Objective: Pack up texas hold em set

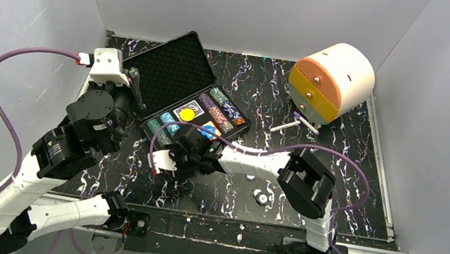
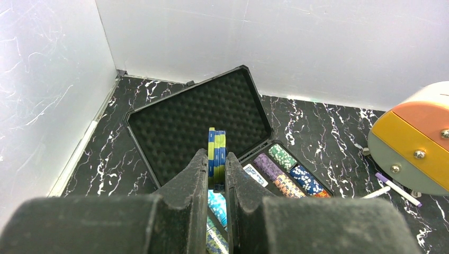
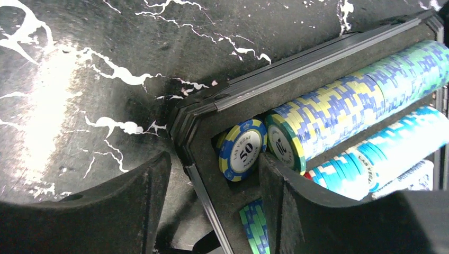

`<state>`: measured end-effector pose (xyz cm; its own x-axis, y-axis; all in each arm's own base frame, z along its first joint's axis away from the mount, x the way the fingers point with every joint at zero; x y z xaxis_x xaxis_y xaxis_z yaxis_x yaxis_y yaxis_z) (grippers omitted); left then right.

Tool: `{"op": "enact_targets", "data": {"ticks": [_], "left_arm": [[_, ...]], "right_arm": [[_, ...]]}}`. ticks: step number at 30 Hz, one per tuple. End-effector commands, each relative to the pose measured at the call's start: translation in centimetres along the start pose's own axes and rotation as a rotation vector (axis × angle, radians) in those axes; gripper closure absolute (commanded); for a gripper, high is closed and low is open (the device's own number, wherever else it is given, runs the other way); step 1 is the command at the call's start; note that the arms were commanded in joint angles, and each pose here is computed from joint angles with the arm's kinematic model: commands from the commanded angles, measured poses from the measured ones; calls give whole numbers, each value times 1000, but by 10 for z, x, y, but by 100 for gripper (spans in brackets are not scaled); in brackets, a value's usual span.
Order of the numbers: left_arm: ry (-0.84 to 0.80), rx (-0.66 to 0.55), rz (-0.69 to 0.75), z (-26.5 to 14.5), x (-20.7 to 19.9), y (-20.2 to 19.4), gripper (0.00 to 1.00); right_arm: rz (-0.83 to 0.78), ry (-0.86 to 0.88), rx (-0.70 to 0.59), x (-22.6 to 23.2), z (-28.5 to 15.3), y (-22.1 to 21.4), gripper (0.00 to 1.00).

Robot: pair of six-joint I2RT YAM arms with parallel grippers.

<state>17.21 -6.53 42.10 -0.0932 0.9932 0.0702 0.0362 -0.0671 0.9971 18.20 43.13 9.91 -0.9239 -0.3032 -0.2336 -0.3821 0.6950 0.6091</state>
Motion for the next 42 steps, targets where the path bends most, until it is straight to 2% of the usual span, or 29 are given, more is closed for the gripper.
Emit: {"op": "enact_targets", "data": {"ticks": [1, 4, 7, 15, 17, 21, 25, 33, 36, 42], "left_arm": [[40, -8, -20, 0, 4, 0, 100], [37, -7, -17, 1, 3, 0, 100], [34, -7, -15, 1, 2, 0, 100], [42, -10, -22, 0, 6, 0, 100], [41, -12, -23, -1, 6, 1, 100], [40, -15, -27, -1, 7, 3, 100], [38, -19, -31, -2, 8, 4, 100], [37, -16, -28, -2, 8, 3, 100], [36, -16, -30, -2, 7, 3, 100], [36, -15, -27, -2, 7, 3, 100]], "right_arm": [[119, -180, 217, 15, 2, -52, 29], [148, -215, 174, 20, 1, -49, 26], [148, -192, 205, 26, 6, -54, 25], [170, 49, 301, 45, 10, -60, 25], [169, 108, 296, 43, 6, -56, 32], [183, 188, 279, 35, -1, -51, 58], [185, 222, 249, 28, -6, -49, 68], [199, 182, 145, 11, -9, -35, 61], [221, 102, 128, -1, -10, -32, 56], [274, -30, 78, -19, -23, -21, 53]]}}
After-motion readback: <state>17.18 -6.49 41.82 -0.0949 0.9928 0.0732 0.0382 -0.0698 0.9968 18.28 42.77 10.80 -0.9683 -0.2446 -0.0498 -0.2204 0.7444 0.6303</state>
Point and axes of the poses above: each gripper's point midway between its finger pads, its own z axis out along the fingers, its own x axis along the line the jaws close on, y = z × x, the point moved 6 cm from there along -z, back along the fingers, and after that the axes turned 10 degrees about z, right-handed, at the moved point
